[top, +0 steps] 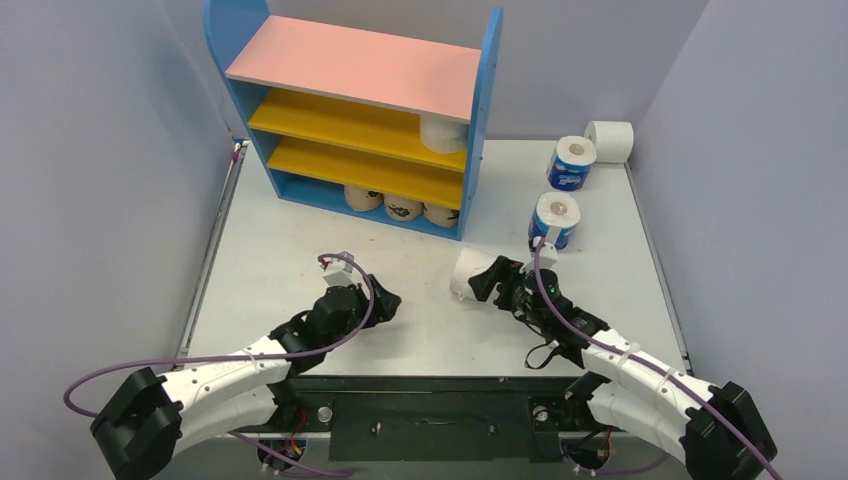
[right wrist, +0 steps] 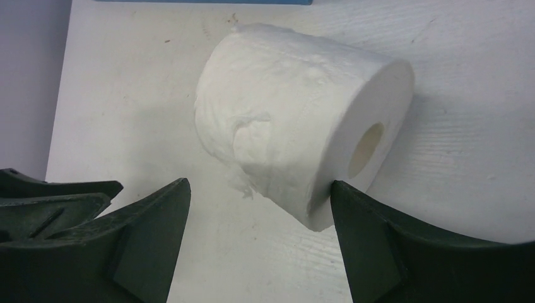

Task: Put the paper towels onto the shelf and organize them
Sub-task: Pick up the paper towel from the center of the board.

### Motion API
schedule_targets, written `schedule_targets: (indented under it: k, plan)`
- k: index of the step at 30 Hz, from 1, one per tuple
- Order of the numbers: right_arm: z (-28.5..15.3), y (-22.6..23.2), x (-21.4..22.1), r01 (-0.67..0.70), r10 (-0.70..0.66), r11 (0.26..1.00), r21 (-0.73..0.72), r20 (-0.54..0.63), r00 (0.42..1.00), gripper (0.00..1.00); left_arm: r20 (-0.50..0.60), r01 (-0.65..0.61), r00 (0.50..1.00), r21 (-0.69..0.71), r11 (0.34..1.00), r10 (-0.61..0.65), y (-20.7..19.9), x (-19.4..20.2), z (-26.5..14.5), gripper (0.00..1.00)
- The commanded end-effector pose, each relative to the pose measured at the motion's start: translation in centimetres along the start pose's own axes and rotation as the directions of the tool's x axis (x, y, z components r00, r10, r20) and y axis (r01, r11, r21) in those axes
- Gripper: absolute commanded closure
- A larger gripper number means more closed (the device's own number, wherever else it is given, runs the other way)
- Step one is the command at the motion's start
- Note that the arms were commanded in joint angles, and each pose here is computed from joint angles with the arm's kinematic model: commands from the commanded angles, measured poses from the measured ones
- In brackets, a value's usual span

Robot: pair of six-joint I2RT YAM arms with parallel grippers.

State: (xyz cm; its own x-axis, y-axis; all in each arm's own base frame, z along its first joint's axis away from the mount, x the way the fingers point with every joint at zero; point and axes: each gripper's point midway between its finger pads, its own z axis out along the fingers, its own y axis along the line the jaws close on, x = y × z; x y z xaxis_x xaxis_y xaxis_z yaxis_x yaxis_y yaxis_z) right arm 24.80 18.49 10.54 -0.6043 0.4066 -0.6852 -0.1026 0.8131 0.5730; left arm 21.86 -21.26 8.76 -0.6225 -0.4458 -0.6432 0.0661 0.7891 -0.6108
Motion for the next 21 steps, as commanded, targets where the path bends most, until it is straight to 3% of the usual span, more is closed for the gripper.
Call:
schedule_targets:
  k: [1,10,21]
  plan:
    - [-0.7,2.1,-1.4,-0.031,0.034,0.999,-0.041,0.086,0.996,0.23,0.049,0.007,0.999,0.070,0.998,-0.010,-3.0,-2.1,0.0,0.35]
    - [-1.9,-1.4,-2.7,-0.056,0.042,0.996,0.073,0.171,0.984,0.22,0.040,0.010,0.999,0.054,0.998,-0.013,-2.8,-1.6,0.4,0.35]
    - [0.1,-1.5,-2.1,-0.150,0.147,0.989,0.004,0.169,0.975,0.18,0.040,0.016,0.999,0.046,0.999,-0.018,-2.5,-1.4,0.3,0.35]
